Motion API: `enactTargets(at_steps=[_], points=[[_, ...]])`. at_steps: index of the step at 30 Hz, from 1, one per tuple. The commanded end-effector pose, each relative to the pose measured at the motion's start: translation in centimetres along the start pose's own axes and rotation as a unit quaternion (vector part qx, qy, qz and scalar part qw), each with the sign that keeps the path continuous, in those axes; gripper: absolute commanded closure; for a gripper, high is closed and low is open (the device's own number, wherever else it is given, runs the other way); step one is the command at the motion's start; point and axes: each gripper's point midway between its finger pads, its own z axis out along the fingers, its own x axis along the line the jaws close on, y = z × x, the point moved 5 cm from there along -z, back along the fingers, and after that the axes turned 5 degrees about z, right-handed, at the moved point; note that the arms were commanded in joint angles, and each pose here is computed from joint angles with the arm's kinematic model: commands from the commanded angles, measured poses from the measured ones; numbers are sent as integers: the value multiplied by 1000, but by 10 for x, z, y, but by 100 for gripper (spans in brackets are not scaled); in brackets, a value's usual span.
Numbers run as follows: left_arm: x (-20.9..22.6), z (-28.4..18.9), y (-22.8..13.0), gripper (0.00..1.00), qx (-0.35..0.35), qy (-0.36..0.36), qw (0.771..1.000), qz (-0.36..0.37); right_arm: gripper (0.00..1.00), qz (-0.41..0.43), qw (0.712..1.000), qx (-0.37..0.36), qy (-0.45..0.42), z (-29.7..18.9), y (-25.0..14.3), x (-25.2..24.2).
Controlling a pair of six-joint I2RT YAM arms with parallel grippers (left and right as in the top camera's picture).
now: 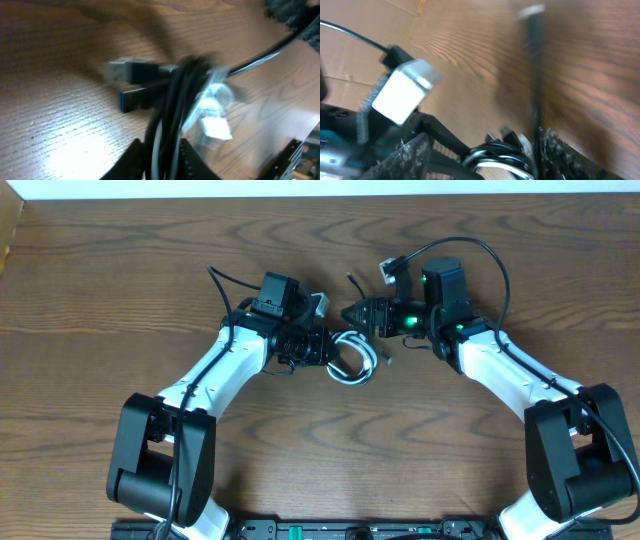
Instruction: Untangle cables
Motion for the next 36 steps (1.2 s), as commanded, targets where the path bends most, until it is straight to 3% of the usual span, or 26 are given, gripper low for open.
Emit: enactTargets(at_steps=[1, 4, 6, 12, 18, 28, 31, 33, 36], points=[[-4, -2, 1, 68, -2, -9, 1000, 4, 32, -9, 999, -4, -30, -1, -1, -2], [-4, -2, 1, 56, -2, -9, 1000, 4, 27, 0, 998, 1, -56, -2, -5, -11], [-4, -2, 1, 53, -2, -9, 1000, 4, 25, -2, 998, 5, -63, -3, -7, -13], [-2, -2, -1, 53, 1, -1, 1000, 1, 22, -4, 997, 11, -77, -3, -10, -17], [31, -7, -22, 53, 41, 130, 990, -31, 23, 19, 990, 16, -141, -7, -18, -35], [23, -2, -32, 53, 61, 132, 988, -46, 24, 25, 982, 37, -182, -12, -29, -47], [20, 0, -31, 53, 57, 133, 988, -57, 28, 24, 981, 49, -187, -13, -34, -49], [18, 3, -31, 54, 50, 133, 988, -64, 40, 24, 980, 59, -190, -14, -38, -50], [21, 6, -30, 54, 37, 147, 985, -83, 49, 19, 979, 70, -192, -14, -42, -50]])
